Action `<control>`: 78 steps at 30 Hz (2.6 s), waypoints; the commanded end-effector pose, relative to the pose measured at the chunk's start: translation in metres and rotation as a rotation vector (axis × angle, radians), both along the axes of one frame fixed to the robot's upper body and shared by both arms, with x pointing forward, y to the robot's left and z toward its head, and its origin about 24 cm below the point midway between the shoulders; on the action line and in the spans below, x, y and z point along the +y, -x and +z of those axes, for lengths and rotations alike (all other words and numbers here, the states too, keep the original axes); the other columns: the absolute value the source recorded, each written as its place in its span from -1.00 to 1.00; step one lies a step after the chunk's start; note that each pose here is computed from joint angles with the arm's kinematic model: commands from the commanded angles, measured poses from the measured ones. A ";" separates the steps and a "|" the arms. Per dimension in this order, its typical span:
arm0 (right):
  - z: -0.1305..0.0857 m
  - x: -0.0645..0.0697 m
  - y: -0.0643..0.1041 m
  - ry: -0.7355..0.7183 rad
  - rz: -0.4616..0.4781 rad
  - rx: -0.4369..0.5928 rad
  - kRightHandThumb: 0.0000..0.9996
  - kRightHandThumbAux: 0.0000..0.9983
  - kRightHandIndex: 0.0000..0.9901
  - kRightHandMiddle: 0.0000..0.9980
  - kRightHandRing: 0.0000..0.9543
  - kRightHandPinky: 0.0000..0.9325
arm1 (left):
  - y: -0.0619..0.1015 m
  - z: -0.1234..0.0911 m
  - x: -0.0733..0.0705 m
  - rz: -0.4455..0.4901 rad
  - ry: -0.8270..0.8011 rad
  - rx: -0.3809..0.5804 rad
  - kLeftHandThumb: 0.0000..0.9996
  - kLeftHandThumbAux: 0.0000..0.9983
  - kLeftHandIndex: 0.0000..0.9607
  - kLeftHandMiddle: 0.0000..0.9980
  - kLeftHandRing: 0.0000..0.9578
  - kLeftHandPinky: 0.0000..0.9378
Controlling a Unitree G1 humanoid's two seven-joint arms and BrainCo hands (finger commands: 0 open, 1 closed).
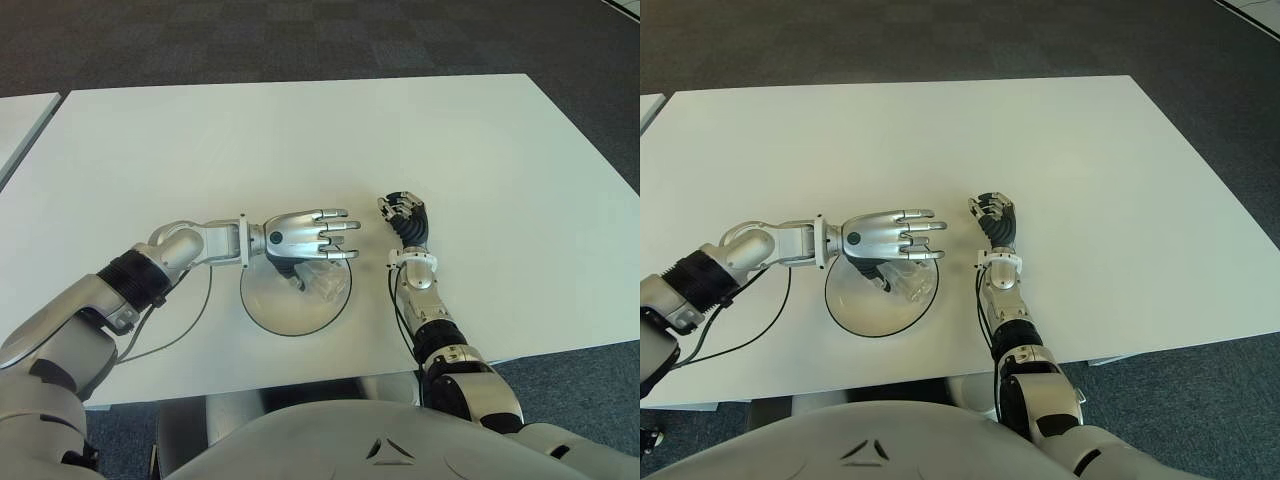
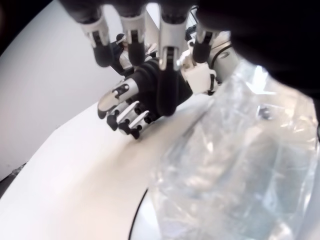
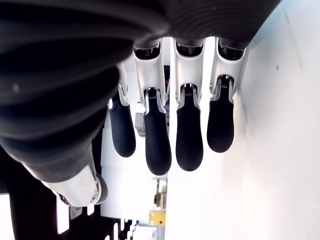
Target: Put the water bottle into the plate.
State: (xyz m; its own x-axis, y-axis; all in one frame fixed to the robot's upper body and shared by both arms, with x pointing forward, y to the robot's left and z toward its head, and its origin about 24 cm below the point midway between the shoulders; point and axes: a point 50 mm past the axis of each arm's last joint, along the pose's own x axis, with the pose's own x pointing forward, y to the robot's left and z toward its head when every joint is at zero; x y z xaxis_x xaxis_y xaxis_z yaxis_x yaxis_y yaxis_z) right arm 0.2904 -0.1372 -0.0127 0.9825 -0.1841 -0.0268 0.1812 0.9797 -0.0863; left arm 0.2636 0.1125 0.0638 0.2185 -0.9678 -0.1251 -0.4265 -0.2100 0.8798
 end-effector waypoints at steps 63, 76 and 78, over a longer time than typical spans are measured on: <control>-0.006 0.000 0.004 -0.017 0.007 0.041 0.42 0.46 -0.14 0.12 0.19 0.16 | -0.072 0.079 0.017 0.178 1.257 0.275 -0.74 -0.04 -1.00 -1.00 -1.00 -1.00; -0.007 -0.001 0.004 -0.019 0.005 0.043 0.42 0.46 -0.14 0.11 0.18 0.16 | -0.090 0.084 0.033 0.413 1.714 0.359 -0.82 0.15 -1.00 -1.00 -1.00 -1.00; -0.007 -0.001 0.004 -0.019 0.006 0.043 0.42 0.46 -0.14 0.11 0.18 0.16 | -0.088 0.077 0.042 0.458 1.757 0.366 -0.86 0.20 -1.00 -1.00 -1.00 -1.00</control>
